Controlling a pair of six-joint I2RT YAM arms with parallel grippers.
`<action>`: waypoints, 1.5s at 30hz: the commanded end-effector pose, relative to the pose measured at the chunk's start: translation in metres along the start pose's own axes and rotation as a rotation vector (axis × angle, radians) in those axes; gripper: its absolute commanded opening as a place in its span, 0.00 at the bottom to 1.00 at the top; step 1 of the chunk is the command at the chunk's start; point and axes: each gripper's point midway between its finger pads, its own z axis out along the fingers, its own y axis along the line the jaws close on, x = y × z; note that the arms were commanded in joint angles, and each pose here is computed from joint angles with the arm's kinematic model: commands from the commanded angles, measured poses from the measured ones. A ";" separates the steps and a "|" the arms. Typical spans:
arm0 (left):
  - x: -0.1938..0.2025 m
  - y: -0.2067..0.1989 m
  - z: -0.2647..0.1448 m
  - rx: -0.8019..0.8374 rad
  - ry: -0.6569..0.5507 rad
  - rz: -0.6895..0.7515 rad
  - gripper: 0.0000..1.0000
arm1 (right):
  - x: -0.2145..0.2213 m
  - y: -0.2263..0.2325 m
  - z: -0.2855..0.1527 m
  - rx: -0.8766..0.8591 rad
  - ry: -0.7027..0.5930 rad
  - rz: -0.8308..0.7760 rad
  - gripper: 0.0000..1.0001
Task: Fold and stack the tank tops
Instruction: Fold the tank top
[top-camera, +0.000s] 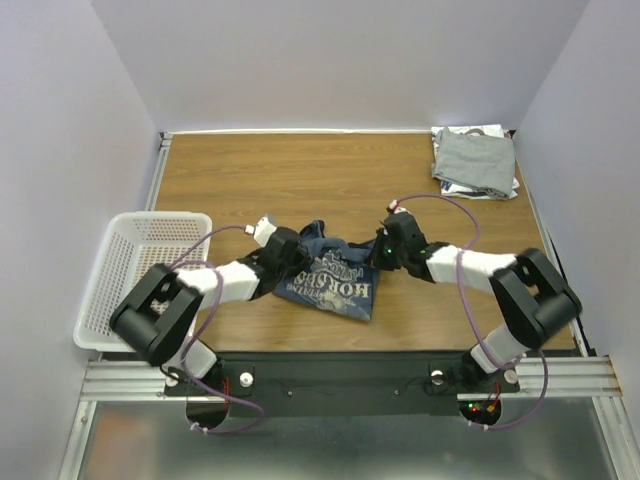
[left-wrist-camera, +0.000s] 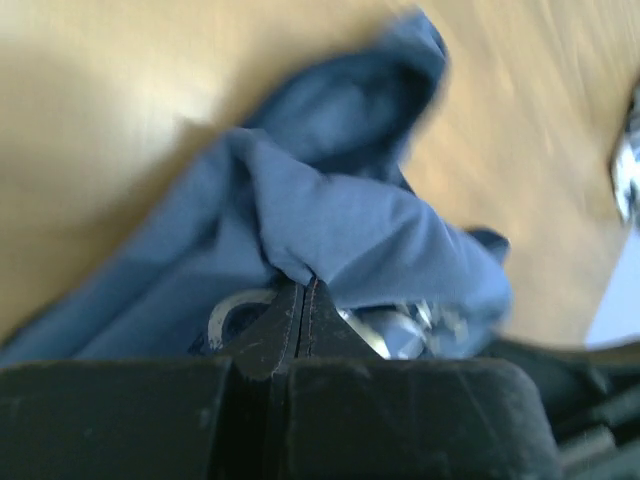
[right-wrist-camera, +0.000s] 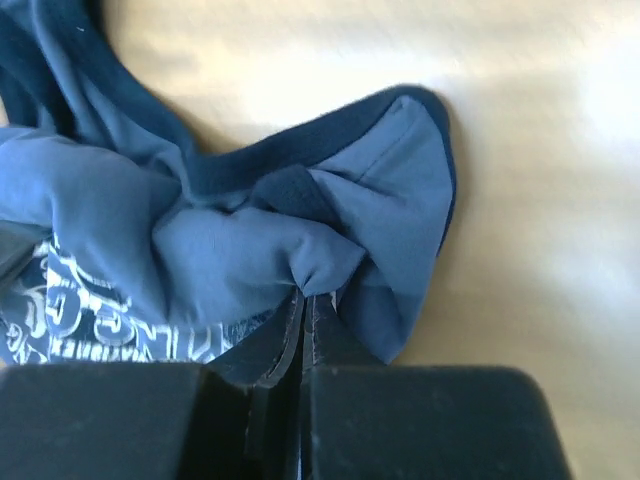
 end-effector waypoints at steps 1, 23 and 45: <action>-0.008 -0.005 -0.039 0.036 -0.065 -0.032 0.00 | -0.016 -0.010 -0.038 0.040 -0.101 0.032 0.00; -0.099 -0.076 -0.045 0.076 -0.235 0.061 0.00 | -0.080 -0.006 -0.114 0.092 -0.362 0.102 0.00; -0.120 -0.149 0.030 0.302 -0.172 0.299 0.78 | -0.105 -0.093 -0.073 0.384 -0.313 0.194 0.74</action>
